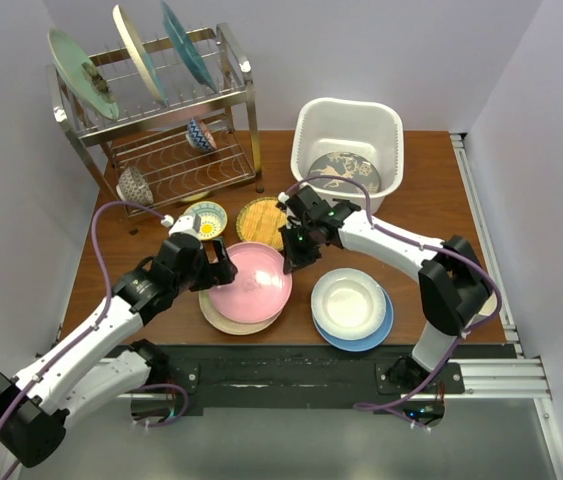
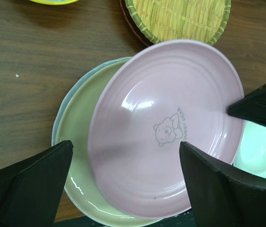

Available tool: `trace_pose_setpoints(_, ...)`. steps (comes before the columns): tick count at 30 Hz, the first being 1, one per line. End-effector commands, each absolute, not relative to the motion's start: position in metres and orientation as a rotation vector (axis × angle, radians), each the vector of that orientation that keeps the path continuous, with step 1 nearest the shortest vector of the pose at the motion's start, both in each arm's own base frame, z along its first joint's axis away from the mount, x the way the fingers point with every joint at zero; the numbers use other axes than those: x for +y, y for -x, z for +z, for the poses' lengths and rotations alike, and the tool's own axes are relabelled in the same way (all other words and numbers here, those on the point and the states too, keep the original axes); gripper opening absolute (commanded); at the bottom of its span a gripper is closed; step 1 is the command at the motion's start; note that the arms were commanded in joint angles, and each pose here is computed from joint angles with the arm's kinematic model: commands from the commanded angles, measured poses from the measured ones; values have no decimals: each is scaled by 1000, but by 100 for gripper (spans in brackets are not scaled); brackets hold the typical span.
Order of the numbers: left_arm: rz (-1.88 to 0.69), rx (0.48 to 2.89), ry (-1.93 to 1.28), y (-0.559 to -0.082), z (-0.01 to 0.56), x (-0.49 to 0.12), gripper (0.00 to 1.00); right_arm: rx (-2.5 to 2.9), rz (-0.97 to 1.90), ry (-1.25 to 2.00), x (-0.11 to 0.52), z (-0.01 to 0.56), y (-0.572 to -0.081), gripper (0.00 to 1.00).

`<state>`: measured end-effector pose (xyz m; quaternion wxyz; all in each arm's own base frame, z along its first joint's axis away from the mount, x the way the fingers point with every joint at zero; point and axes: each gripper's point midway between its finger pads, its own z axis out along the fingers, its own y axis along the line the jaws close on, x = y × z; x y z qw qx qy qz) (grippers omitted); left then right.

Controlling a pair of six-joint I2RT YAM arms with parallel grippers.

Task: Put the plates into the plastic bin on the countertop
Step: Pick up the plate at the center of the board, then place the plate in the plastic bin.

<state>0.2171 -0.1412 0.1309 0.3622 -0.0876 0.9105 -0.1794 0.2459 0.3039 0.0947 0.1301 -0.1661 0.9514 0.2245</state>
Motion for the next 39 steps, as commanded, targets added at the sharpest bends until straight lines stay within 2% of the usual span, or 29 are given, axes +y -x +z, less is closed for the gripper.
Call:
trace_pose_setpoints(1, -474, 2314, 257, -221, 134, -140, 100, 2664, 692, 411, 303, 132, -266, 0)
trace_pose_setpoints(8, -484, 2313, 241, -221, 134, -142, 100, 2638, 713, 278, 280, 139, -288, 0)
trace_pose_setpoints(20, -497, 2312, 252, -221, 131, -144, 100, 2514, 720, 137, 240, 188, -330, 0)
trace_pose_setpoints(39, -475, 2382, 261, -218, 103, -146, 100, 2355, 677, -58, 176, 234, -398, 0)
